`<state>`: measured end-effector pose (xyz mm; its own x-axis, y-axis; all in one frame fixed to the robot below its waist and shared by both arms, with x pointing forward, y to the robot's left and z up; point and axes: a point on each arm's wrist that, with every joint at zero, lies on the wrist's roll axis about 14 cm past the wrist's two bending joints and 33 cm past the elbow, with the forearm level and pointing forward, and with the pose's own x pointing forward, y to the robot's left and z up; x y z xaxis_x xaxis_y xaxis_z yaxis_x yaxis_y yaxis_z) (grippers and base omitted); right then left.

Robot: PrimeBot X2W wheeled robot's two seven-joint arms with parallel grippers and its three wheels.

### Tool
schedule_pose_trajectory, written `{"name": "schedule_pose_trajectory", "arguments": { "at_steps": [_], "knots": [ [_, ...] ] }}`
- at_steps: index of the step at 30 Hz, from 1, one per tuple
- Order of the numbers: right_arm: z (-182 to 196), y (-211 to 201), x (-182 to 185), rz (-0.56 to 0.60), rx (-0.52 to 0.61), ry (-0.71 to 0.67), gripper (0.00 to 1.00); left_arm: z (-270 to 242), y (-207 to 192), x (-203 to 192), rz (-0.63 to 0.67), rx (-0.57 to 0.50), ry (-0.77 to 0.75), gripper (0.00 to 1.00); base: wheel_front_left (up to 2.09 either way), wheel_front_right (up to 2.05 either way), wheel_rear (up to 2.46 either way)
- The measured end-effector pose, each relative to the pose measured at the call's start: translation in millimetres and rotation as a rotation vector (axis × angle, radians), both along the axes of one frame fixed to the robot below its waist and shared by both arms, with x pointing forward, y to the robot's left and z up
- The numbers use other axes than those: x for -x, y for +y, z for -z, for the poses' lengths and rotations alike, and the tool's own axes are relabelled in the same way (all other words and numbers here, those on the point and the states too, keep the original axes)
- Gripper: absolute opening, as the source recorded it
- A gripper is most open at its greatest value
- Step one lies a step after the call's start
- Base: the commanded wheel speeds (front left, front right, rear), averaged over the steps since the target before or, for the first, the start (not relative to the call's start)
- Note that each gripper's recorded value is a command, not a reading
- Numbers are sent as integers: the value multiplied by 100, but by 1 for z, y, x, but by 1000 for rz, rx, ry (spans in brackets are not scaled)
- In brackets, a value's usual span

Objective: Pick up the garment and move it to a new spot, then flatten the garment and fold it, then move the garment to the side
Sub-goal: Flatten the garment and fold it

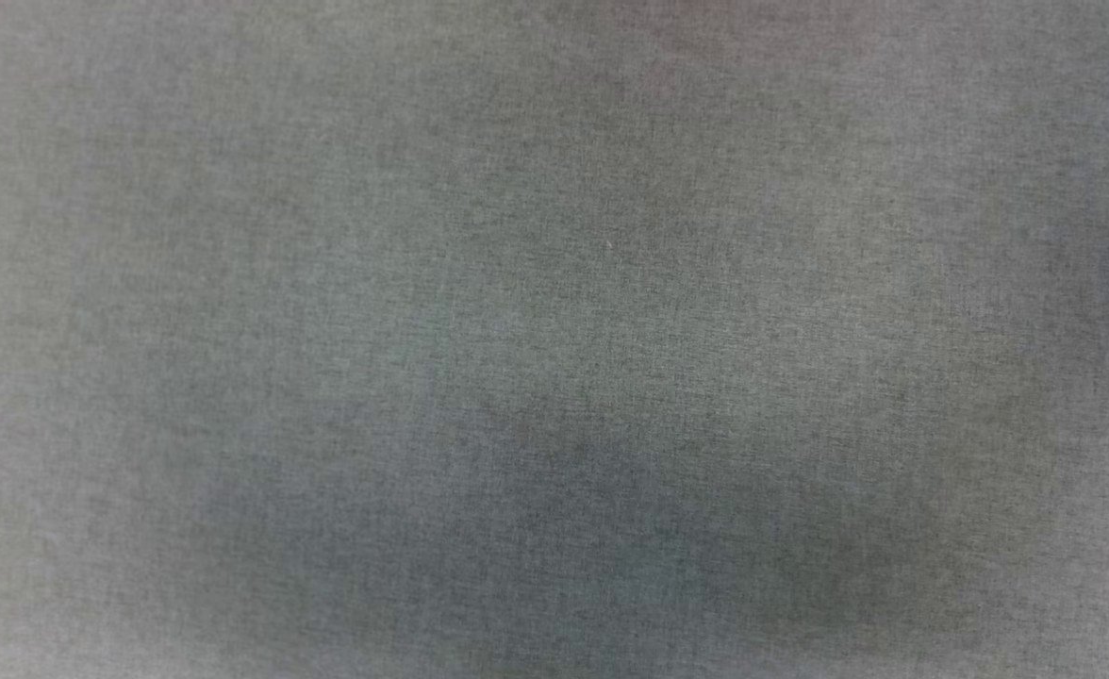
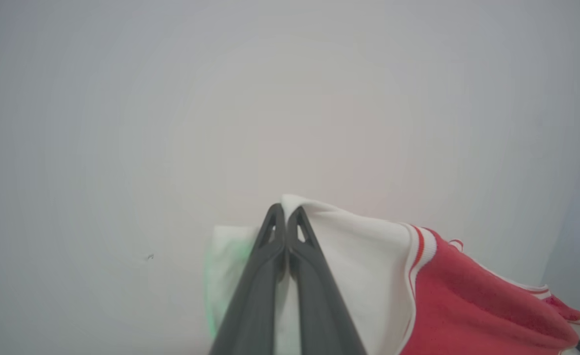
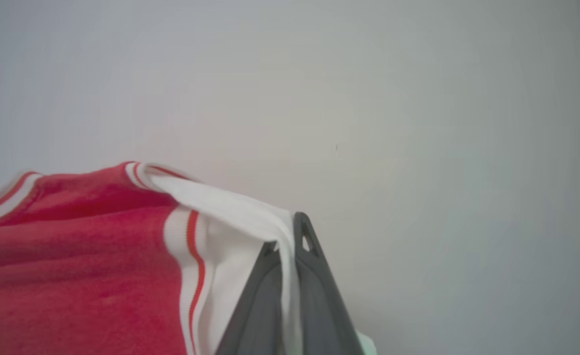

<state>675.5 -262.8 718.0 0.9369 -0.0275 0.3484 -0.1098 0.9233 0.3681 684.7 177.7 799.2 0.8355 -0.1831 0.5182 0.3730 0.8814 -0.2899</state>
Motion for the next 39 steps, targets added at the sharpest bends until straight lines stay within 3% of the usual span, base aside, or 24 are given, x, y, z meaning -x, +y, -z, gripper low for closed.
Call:
{"name": "schedule_pose_trajectory", "arguments": {
  "at_steps": [2, 5, 15, 27, 39],
  "knots": [
    [-2, 4, -1, -8, 20, 4, 0, 0, -2, 4, 11, 23, -15, 0, 0, 0, 0],
    [12, 7, 0, -28, 46, 46, 0, 46, -13, 4, 38, 13, 63, 0, 0, 0, 0],
    [122, 36, 36, -217, 173, 325, 0, 198, -22, 39, 158, 88, 374, 0, 0, 0, 0],
    [211, 48, 146, -437, 218, 664, 0, 275, -52, 166, 417, 168, 615, 0, 0, 0, 0],
    [265, 58, 258, -593, 152, 981, 0, 308, -54, 262, 463, 230, 765, 0, 0, 0, 0]
  ]
}}
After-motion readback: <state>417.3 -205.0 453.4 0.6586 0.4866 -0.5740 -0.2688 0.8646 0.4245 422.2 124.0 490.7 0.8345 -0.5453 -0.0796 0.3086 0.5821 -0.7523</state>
